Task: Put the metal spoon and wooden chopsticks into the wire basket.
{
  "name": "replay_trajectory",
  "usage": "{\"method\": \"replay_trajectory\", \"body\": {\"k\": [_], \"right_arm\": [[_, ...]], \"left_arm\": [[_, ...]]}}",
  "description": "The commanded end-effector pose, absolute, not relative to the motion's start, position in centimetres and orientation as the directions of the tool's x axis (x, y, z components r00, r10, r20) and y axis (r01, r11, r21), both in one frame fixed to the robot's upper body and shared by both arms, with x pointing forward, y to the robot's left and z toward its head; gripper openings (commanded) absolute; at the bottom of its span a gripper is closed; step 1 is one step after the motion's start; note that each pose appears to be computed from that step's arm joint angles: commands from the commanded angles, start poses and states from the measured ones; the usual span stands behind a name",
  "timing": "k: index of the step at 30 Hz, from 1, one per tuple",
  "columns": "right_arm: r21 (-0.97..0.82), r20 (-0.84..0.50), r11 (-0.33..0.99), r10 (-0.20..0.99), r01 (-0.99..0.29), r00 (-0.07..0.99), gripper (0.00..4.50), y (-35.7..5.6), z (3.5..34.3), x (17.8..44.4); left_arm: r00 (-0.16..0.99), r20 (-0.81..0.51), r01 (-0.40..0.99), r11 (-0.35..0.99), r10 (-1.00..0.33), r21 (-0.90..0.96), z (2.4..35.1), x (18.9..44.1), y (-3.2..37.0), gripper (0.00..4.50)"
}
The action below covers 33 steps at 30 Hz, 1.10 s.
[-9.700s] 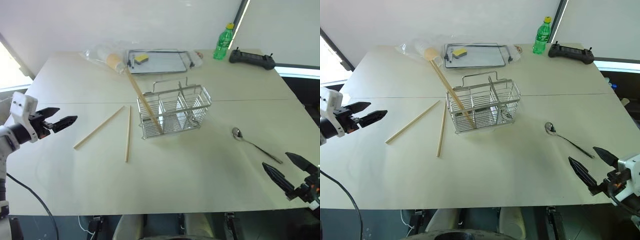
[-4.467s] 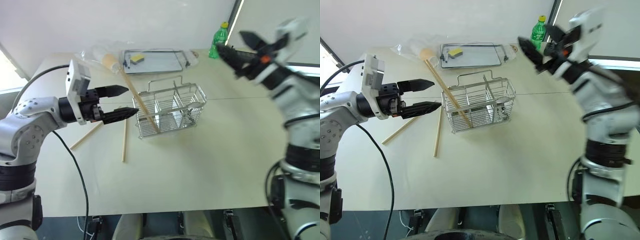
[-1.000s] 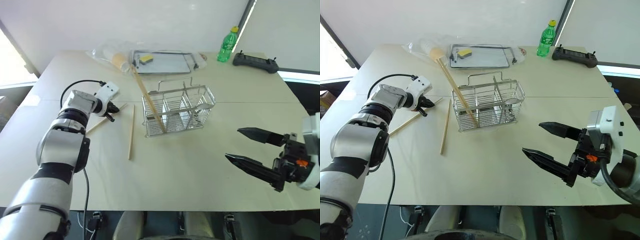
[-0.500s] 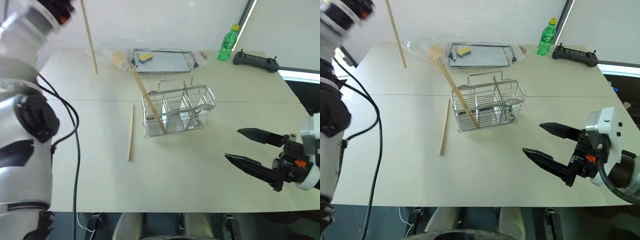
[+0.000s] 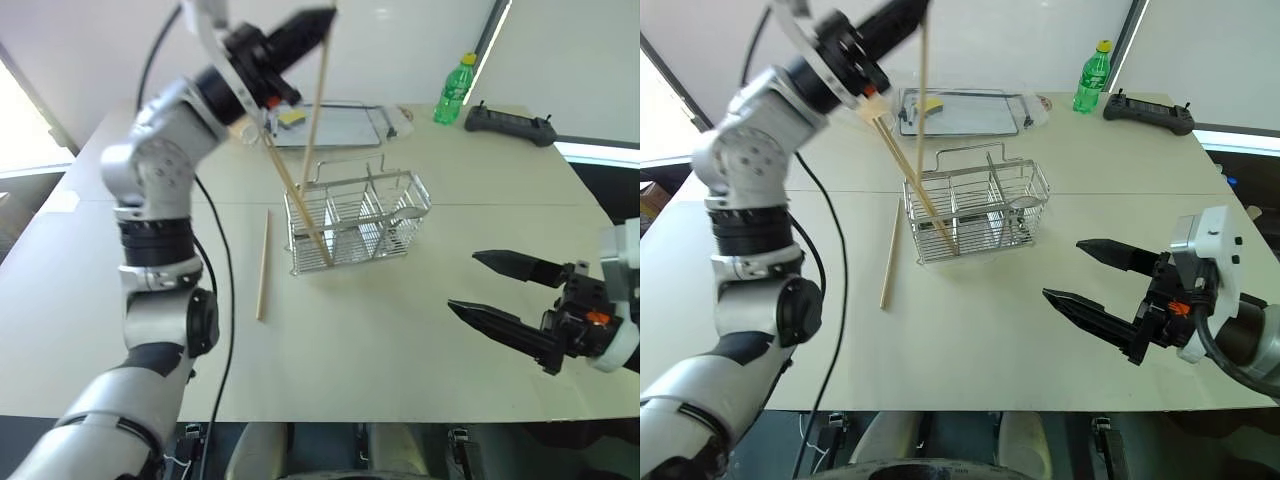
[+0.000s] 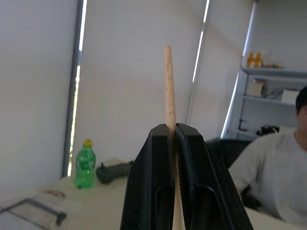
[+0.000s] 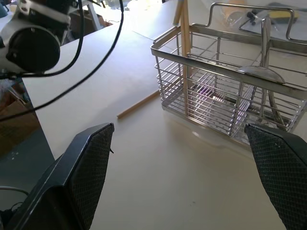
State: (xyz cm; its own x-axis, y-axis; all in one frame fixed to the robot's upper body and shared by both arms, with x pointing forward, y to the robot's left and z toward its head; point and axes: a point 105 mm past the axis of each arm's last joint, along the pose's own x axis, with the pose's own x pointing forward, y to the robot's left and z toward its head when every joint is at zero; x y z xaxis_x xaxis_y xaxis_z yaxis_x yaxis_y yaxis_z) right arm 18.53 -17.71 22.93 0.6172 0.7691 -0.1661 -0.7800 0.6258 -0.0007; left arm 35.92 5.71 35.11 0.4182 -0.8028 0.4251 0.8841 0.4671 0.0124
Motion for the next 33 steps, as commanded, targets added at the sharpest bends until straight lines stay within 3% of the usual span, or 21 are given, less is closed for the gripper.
{"method": "replay_trajectory", "body": {"k": [1,4,5,7,13,14,21,25,29,33], "right_arm": [[-0.022,-0.141,0.625,0.771,-0.78,0.621,4.5,-17.5,23.6,18.2],[-0.019,-0.133,0.639,0.761,-0.769,0.635,4.5,-17.6,23.7,18.3],[-0.018,-0.131,0.643,0.758,-0.766,0.639,4.5,-17.6,23.7,18.3],[-0.017,-0.128,0.648,0.754,-0.762,0.644,4.5,-17.6,23.7,18.3],[-0.013,-0.127,0.658,0.746,-0.753,0.654,4.5,-17.8,23.6,18.5],[-0.013,-0.128,0.659,0.745,-0.752,0.655,4.5,-17.8,23.5,18.5],[-0.012,-0.132,0.659,0.745,-0.752,0.654,4.5,-18.0,23.4,18.9],[-0.008,-0.14,0.654,0.748,-0.756,0.649,4.5,-17.9,23.1,18.8],[-0.004,-0.141,0.656,0.747,-0.755,0.65,4.5,-18.0,22.8,18.7],[0.001,-0.14,0.655,0.748,-0.756,0.649,4.5,-17.8,22.5,18.7]], "left_arm": [[0.399,0.468,0.866,0.492,-0.789,0.09,36.4,34.9,5.8,0.12],[0.401,0.45,0.87,0.485,-0.798,0.084,35.3,35.0,5.3,0.12],[0.398,0.446,0.877,0.475,-0.802,0.071,34.9,34.9,5.2,0.41],[0.395,0.455,0.883,0.467,-0.798,0.053,34.7,34.9,5.2,1.09],[0.378,0.484,0.906,0.422,-0.789,-0.021,35.1,34.4,5.5,4.28],[0.378,0.488,0.907,0.419,-0.787,-0.027,35.3,34.3,5.7,4.45],[0.43,0.509,0.874,0.485,-0.746,-0.027,39.8,35.3,9.9,4.45],[0.619,0.407,0.739,0.674,-0.672,-0.01,41.7,38.4,14.6,4.45],[0.815,0.238,0.544,0.839,-0.529,0.004,40.6,41.9,18.1,4.45],[0.933,-0.037,0.36,0.931,-0.359,0.055,35.8,44.9,19.3,4.45]]}}
